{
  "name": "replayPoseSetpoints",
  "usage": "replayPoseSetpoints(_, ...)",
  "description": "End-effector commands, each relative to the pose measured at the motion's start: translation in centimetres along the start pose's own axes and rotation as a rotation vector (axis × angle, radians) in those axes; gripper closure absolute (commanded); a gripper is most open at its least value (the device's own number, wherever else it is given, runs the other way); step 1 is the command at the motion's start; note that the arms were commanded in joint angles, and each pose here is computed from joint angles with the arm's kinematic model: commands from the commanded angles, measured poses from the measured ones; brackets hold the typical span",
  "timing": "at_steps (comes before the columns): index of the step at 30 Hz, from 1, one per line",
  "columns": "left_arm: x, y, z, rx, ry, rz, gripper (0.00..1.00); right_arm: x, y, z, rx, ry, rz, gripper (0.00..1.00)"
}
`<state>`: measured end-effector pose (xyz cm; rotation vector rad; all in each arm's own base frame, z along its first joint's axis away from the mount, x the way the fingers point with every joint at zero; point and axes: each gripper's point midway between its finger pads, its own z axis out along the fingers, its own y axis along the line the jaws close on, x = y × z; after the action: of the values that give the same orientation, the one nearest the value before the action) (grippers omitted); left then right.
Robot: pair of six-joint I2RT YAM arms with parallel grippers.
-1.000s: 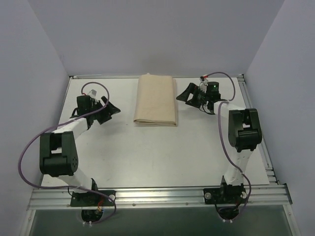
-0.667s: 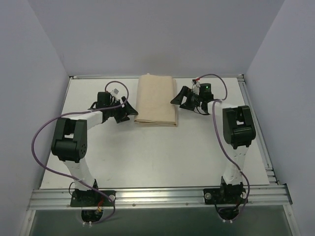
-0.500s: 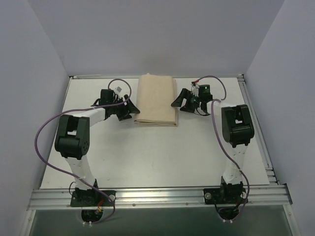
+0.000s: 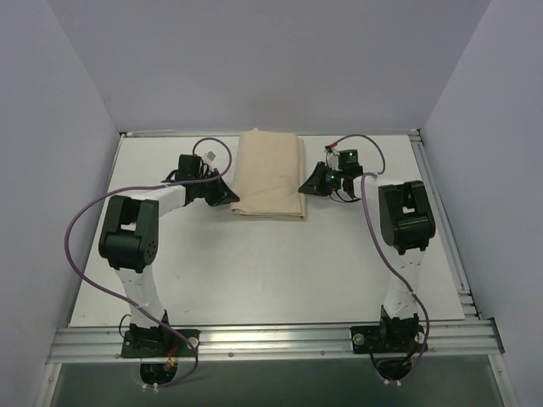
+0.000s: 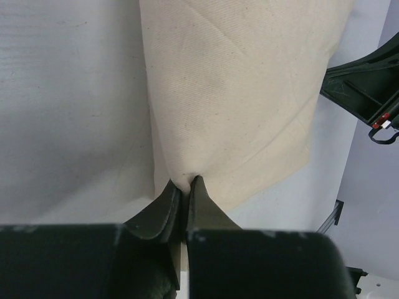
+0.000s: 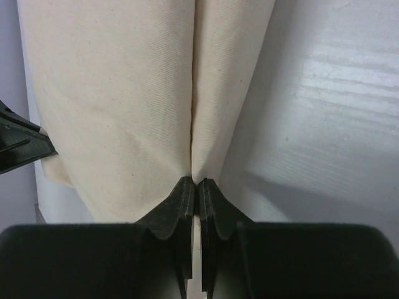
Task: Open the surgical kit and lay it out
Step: Move the surgical kit at the center of the board.
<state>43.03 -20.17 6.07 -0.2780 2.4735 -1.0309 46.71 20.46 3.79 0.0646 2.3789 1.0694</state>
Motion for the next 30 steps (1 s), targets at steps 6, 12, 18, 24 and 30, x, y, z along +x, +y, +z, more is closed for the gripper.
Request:
replayPoseSetpoints(6,5.3,1.1,-2.2,-0.113,0.115,-0.025,0.98,3.1,1.6,-3.0,0.000,0.047,0.005,1.00)
replayPoseSetpoints(12,9.1,0.8,-4.3,-0.138,0.127,-0.049,0.98,4.6,2.1,-5.7,0.030,0.039,-0.017,1.00)
replayPoseSetpoints(18,10.6,1.7,-5.6,-0.183,0.117,-0.066,0.64,6.1,1.8,-7.7,0.099,0.065,-0.032,0.51)
replayPoseSetpoints(24,9.0,0.2,-8.6,-0.219,0.029,-0.015,0.44,6.6,4.3,-10.8,0.088,0.042,-0.065,0.43)
replayPoseSetpoints(30,7.7,-3.4,-11.3,-0.210,-0.039,0.065,0.45,8.0,5.5,-10.8,0.026,0.075,-0.060,0.53)
